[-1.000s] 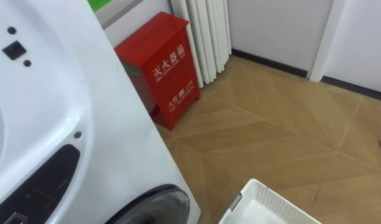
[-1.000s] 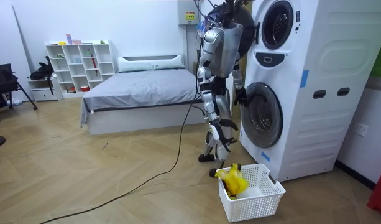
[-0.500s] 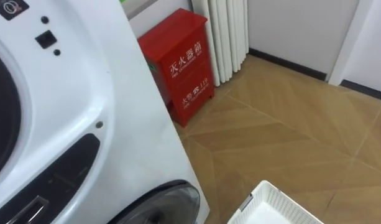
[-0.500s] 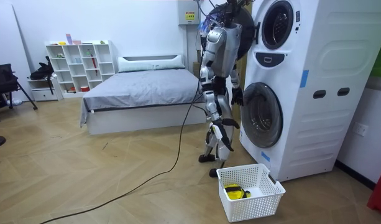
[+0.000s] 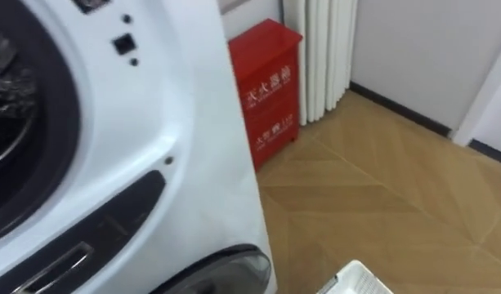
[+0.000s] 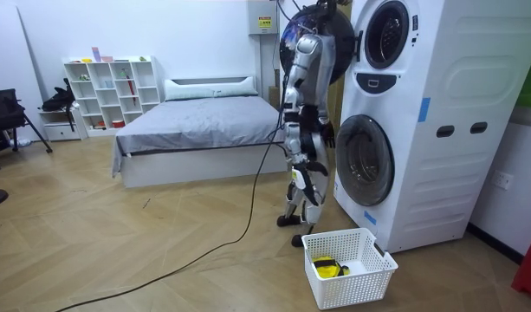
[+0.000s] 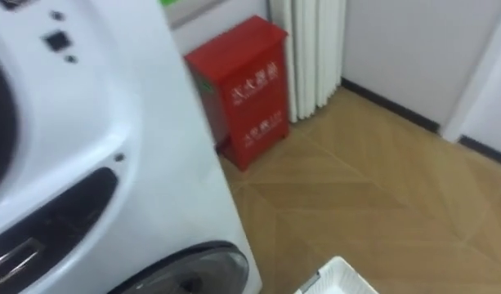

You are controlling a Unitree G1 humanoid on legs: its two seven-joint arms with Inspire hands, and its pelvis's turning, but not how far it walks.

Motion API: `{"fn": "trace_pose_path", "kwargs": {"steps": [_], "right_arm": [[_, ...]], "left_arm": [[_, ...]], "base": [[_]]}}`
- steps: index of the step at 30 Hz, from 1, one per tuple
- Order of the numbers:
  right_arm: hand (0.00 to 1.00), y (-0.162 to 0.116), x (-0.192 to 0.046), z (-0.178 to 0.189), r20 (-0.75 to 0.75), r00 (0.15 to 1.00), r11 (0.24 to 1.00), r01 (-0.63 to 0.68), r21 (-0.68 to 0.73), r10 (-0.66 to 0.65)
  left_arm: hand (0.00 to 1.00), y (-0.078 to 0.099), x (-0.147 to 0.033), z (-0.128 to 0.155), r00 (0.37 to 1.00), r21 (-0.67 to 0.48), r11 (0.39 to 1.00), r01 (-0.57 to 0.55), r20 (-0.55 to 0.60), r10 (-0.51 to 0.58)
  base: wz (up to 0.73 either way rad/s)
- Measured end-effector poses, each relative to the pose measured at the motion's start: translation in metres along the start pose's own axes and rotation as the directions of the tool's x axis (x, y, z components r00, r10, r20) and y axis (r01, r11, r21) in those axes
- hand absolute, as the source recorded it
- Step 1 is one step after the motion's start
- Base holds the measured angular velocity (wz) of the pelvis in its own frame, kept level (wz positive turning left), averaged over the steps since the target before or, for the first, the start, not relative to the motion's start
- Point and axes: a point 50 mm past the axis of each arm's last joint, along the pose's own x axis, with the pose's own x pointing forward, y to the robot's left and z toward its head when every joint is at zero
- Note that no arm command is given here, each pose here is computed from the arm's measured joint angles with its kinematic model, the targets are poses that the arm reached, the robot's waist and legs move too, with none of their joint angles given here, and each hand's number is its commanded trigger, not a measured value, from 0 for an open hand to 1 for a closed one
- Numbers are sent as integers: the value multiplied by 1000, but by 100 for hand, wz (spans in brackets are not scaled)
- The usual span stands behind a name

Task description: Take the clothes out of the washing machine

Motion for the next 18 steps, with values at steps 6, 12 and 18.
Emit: {"fn": "trace_pose_path", "kwargs": {"steps": [6,12,18], "right_arm": [[0,-6,-7,-40,-140,989,997,48,54,-40],[0,-4,-9,-56,-221,974,996,60,68,-44],[0,8,-5,-58,-265,964,1000,19,-24,-24]], "left_arm": [[0,4,-1,-5,1000,-7,1000,-17,-16,17],[0,5,-2,-14,998,-24,999,-30,-49,29],[0,6,-2,-14,996,-51,996,-67,-59,64]], "base": [[37],[21],[21]]}}
